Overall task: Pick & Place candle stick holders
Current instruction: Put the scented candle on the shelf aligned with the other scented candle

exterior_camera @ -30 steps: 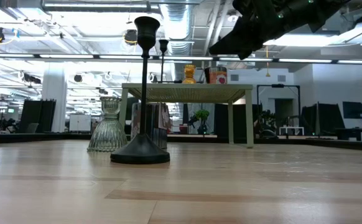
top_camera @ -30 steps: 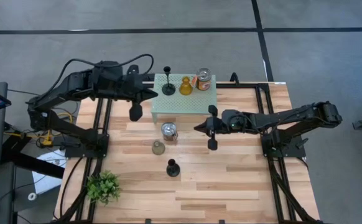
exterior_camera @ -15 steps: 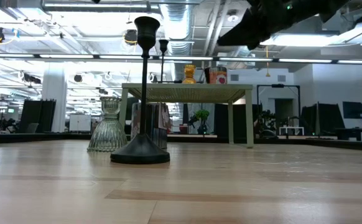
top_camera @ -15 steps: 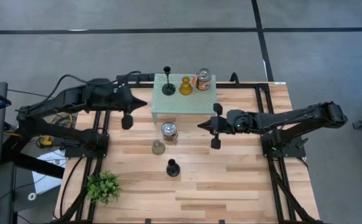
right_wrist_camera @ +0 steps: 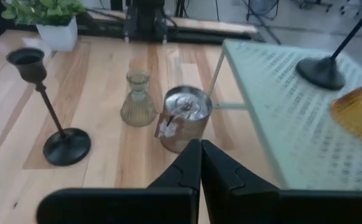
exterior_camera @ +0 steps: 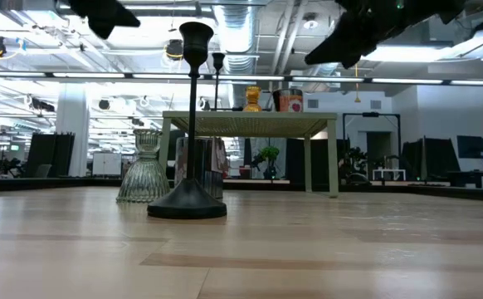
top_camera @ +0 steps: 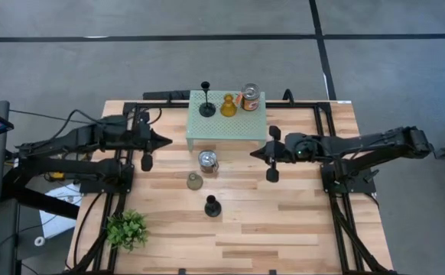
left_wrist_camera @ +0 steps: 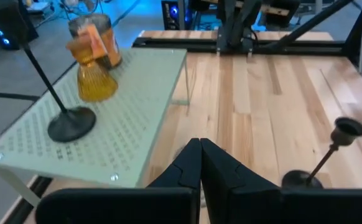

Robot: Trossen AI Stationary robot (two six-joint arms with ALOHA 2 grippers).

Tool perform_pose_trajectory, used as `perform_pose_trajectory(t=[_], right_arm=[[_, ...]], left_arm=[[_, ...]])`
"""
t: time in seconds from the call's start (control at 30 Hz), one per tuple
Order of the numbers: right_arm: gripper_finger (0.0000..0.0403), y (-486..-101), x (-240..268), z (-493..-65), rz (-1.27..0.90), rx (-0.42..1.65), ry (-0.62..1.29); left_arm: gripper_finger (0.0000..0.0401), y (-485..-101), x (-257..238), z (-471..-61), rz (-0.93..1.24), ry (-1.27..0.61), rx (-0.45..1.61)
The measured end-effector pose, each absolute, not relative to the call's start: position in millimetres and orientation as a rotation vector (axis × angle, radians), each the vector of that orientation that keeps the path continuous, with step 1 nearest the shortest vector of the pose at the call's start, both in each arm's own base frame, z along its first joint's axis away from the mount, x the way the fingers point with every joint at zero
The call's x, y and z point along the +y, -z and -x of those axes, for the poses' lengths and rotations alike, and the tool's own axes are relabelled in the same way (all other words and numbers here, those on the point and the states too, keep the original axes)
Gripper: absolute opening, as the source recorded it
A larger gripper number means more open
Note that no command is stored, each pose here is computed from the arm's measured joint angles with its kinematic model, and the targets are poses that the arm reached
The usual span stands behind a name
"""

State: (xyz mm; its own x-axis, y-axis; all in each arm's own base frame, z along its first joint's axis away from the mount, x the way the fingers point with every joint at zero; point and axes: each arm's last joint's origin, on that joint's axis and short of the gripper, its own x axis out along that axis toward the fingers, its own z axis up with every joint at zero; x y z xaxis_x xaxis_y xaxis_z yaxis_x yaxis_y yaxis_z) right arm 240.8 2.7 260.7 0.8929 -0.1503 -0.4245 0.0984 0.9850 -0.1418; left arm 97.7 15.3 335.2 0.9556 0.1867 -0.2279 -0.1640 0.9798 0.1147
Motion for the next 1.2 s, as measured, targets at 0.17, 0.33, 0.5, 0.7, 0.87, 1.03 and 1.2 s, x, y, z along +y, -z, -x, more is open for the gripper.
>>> perform_pose_trajectory(t=[0.17,0.33,0.5,0.7,0.87,1.03,1.2], right_arm=[[0.0000,-252,4,-248,0.091,0.481,0.109],[0.0000,-247,5,-254,0.107,0.483,0.098],[0.0000,-247,7,-254,0.132,0.481,0.086],[0.0000,-249,7,-254,0.131,0.464,0.088],[0.0000,-250,8,-255,0.123,0.450,0.060],[0.0000,-252,9,-255,0.115,0.431,0.022],[0.0000,-256,9,-257,0.111,0.384,0.012]], left_arm=[[0.0005,-318,16,-100,-0.081,-0.178,0.270],[0.0006,-296,16,-106,-0.077,-0.174,0.336],[0.0004,-285,13,-105,-0.074,-0.064,0.279],[0.0004,-286,10,-85,-0.106,-0.074,0.154],[0.0004,-278,8,-66,-0.118,-0.080,0.053],[0.0004,-256,6,-56,-0.084,-0.084,-0.005],[0.0004,-249,7,-62,-0.064,-0.083,0.021]])
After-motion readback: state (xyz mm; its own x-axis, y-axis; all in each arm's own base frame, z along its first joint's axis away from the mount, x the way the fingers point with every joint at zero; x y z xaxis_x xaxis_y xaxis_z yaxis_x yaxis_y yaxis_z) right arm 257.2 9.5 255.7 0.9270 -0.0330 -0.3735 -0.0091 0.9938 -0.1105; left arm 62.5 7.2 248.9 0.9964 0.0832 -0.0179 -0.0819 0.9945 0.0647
